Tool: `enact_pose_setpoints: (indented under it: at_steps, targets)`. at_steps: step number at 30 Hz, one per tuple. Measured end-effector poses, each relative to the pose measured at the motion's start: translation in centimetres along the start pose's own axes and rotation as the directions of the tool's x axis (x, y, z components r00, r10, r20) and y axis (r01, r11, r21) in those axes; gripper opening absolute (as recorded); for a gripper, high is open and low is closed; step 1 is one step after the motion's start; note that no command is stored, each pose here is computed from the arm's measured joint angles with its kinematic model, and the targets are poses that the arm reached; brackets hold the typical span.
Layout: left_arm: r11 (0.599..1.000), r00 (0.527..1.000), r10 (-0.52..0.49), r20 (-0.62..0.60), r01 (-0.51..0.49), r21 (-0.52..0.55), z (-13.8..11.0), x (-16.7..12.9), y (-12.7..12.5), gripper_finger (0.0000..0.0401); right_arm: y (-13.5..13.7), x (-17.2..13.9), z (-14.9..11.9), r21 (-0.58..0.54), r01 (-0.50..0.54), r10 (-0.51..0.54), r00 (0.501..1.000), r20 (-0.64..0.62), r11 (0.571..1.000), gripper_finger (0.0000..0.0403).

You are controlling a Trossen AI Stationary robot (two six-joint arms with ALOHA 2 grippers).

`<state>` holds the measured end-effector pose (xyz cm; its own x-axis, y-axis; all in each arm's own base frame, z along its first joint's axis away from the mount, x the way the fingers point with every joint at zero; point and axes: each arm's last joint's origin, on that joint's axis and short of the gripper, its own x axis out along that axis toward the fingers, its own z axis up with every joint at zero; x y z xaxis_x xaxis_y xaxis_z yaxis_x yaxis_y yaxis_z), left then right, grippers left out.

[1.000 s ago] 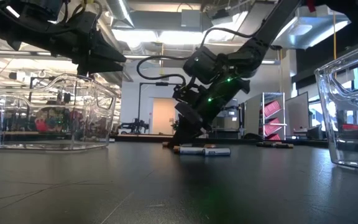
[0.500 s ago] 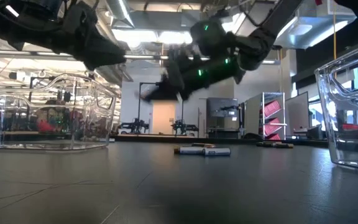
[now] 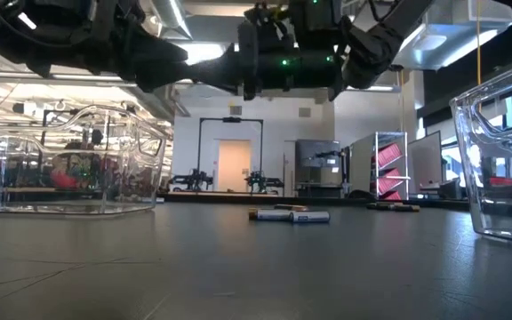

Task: Sort batteries
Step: Put the black battery into the left transparent bin

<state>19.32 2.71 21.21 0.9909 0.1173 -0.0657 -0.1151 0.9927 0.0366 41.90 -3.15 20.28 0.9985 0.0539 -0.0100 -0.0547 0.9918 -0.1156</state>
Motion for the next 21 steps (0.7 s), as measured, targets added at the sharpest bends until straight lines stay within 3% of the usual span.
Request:
enact_pose_setpoints:
  at_steps: [8,15,21]
  targets:
    - [1.0,1.0,-0.023,0.004,0.023,-0.007,-0.1,0.2,-0.5,0.024,-0.2,0.0,0.5,0.021,0.032,-0.033,0.998,0.054,0.999,0.0018]
    - [0.997,0.984,-0.07,0.161,0.064,0.04,1.4,0.0,-1.5,0.0191,-0.1,-0.1,1.3,0.028,0.016,-0.02,0.991,0.134,0.999,0.0018]
    - [0.996,0.961,-0.078,0.264,0.064,0.06,2.4,-0.2,-1.7,0.0178,-0.1,-0.2,2.1,0.029,-0.022,0.015,0.977,0.215,0.999,0.0018]
